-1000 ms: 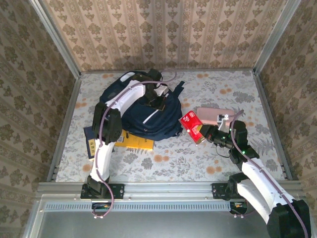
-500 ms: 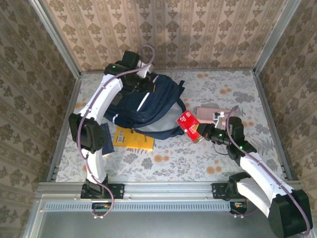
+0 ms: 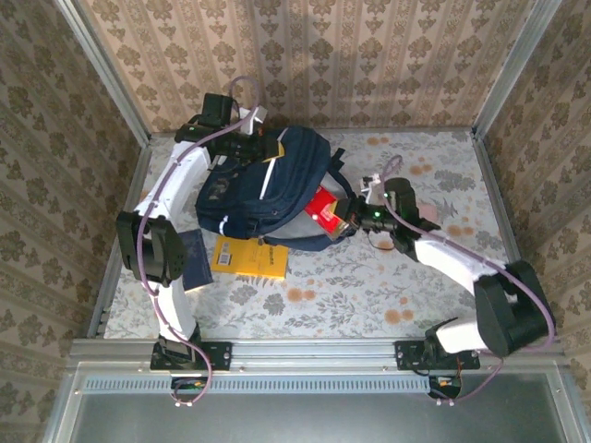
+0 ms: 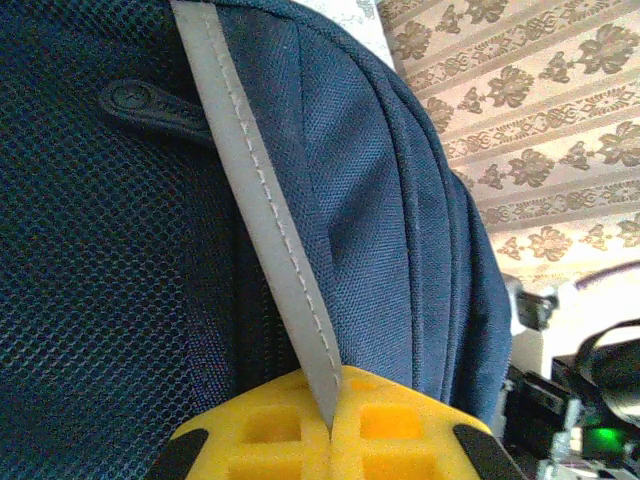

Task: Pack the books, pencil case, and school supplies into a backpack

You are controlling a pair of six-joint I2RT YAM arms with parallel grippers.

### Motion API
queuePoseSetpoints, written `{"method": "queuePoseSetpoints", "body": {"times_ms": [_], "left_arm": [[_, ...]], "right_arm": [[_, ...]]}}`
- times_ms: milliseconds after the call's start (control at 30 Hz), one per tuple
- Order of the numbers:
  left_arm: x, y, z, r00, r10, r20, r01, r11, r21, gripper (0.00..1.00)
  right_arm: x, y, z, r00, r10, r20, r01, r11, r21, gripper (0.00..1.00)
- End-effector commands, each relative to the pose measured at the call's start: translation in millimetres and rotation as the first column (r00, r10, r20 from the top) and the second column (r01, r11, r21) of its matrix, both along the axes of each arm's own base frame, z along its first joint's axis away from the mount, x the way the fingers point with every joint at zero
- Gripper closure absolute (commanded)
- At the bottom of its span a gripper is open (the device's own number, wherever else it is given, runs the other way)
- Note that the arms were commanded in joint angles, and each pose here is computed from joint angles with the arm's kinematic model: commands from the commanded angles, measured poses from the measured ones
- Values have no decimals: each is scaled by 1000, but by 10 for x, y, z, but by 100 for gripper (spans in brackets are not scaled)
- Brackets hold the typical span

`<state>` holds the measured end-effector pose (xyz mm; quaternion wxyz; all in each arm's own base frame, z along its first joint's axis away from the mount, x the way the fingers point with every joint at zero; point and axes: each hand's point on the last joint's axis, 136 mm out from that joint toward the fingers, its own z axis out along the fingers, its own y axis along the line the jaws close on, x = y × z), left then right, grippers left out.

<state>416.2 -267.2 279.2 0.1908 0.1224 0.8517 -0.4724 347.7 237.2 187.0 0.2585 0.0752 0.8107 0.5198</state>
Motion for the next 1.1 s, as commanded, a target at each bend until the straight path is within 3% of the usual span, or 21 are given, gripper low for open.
{"method": "queuePoseSetpoints", "body": {"times_ms": [0,433,600,633,667,733,800,933,1067], "left_arm": [[-184,-95,782,980,-76,181,105,982,-156,100],[-184,-188,1050,974,-117,195,164,955,-246,100],[-153,-194,1084,973,-114,199,161,957,-240,100],[-145,-190,1080,974,-113,198,159,958,-237,100],[-138,-190,1081,974,-113,199,159,959,-237,100],[-104,-164,1051,976,-104,190,148,961,-235,100],[-60,-114,1022,979,-89,181,131,963,-234,100],[49,39,934,985,-40,167,77,973,-219,100],[181,186,816,989,12,146,17,981,-196,100]], "right_arm": [[212,286,276,997,38,60,-43,996,80,100],[1018,1215,-262,998,32,-56,-27,995,91,100],[1286,1640,-698,998,-8,-64,3,998,-70,100],[1320,1678,-794,997,-18,-72,11,995,-100,97],[1369,1702,-861,997,-36,-75,27,993,-116,87],[1437,1749,-842,996,-56,-65,51,996,-75,57],[1450,1752,-677,998,-58,-18,58,998,-30,39],[1327,1620,-322,994,-31,102,39,997,-70,18],[1146,1418,-112,985,11,170,10,993,-121,10]]}}
